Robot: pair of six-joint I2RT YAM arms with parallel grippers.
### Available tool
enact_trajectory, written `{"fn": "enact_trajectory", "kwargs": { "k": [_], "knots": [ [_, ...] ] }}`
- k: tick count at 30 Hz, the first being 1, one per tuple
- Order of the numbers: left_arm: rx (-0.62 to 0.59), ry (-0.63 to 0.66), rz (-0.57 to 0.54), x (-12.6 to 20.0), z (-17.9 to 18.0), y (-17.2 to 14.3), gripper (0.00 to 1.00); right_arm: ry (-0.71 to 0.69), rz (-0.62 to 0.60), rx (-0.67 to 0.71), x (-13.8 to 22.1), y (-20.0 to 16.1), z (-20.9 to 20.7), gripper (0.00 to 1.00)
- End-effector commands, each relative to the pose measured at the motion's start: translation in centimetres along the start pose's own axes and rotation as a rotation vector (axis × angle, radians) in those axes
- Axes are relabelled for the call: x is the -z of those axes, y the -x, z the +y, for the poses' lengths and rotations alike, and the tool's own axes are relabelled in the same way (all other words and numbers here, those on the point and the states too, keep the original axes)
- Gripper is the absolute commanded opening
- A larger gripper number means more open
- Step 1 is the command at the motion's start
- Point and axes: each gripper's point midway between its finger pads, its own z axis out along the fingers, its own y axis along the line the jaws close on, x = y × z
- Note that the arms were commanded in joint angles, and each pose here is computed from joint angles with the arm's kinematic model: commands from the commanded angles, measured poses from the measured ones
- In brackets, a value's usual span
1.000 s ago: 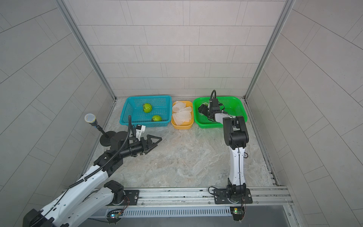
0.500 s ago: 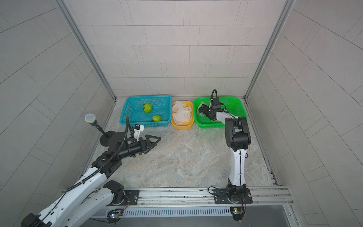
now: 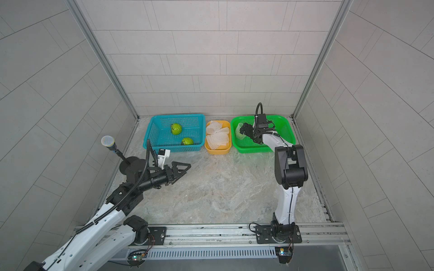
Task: Sleeve custard apples in foam nets
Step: Place the custard apple in the basket, then pick up the custard apple from the basket.
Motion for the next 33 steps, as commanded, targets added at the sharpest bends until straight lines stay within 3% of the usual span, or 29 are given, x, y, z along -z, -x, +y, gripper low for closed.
{"fn": "enact_trajectory", "kwargs": {
  "k": [1, 6, 14, 25, 33],
  "knots": [
    [-0.027, 0.029, -0.021, 0.2, 0.1, 0.5, 0.89, -0.030, -0.077, 0.066, 4.3, 1.2, 1.0, 1.00],
    [-0.045, 0.134, -0.043, 0.0, 1.1, 1.7, 0.92, -0.001, -0.141, 0.168, 9.6, -0.4, 3.8, 0.98],
    [-0.086, 0.364, -0.085, -0.6, 3.3, 5.9, 0.93, 0.094, -0.176, 0.323, 14.9, -7.4, 7.1, 0.93],
    [-0.126, 0.666, -0.135, -1.2, 7.2, 12.5, 0.98, 0.207, -0.156, 0.444, 18.2, -14.4, 6.9, 0.95],
    [-0.110, 0.821, -0.115, -2.8, 11.2, 18.4, 0.97, 0.243, -0.104, 0.472, 17.7, -17.6, 6.4, 0.94]
  ]
}}
